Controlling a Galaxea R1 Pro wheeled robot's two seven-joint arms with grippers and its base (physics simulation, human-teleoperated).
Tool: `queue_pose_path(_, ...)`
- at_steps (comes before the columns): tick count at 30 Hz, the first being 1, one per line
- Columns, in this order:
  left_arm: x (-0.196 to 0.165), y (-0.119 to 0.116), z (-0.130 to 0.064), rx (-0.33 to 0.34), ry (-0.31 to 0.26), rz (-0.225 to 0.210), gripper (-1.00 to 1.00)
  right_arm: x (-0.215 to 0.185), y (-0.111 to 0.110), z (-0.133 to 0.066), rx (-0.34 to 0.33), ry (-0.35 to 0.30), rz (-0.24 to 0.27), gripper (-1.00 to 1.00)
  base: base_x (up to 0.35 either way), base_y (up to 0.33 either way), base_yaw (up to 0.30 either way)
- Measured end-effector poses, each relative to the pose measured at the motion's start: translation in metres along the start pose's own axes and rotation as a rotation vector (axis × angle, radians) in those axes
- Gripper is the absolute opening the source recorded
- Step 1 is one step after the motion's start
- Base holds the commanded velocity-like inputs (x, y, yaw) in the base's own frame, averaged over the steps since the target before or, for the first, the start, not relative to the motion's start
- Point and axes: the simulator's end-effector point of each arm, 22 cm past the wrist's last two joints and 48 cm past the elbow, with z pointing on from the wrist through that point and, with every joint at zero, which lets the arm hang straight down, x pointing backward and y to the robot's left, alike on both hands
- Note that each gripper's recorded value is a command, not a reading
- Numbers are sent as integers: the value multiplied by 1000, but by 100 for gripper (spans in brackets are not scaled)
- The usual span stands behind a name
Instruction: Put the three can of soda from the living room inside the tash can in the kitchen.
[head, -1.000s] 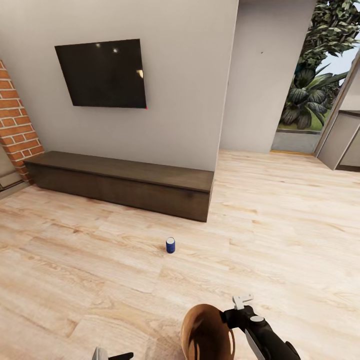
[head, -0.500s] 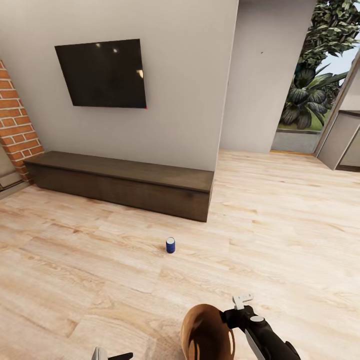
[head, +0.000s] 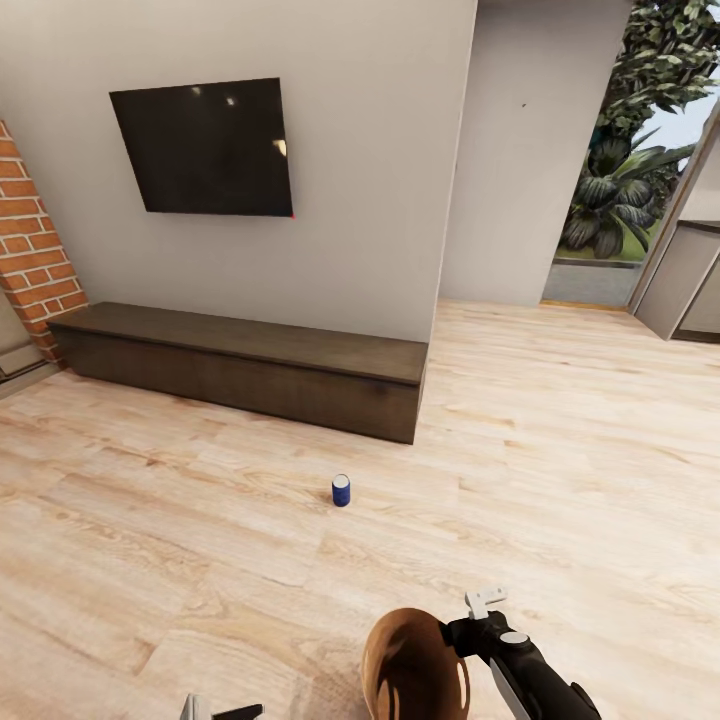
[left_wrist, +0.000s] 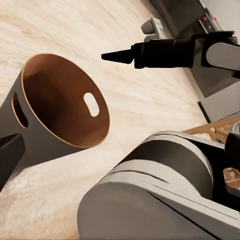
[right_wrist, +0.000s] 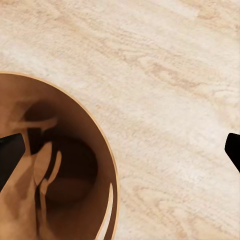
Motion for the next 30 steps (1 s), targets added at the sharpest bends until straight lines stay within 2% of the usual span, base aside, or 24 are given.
queue_pose_path(13,-24,35,-44,-110,-56,17,100,0,0,0,0,0,0,100,0,0,0)
queue_pose_path(30,-28,39,-52,-125,-64,22,100,0,0,0,0,0,0,100,0,0,0)
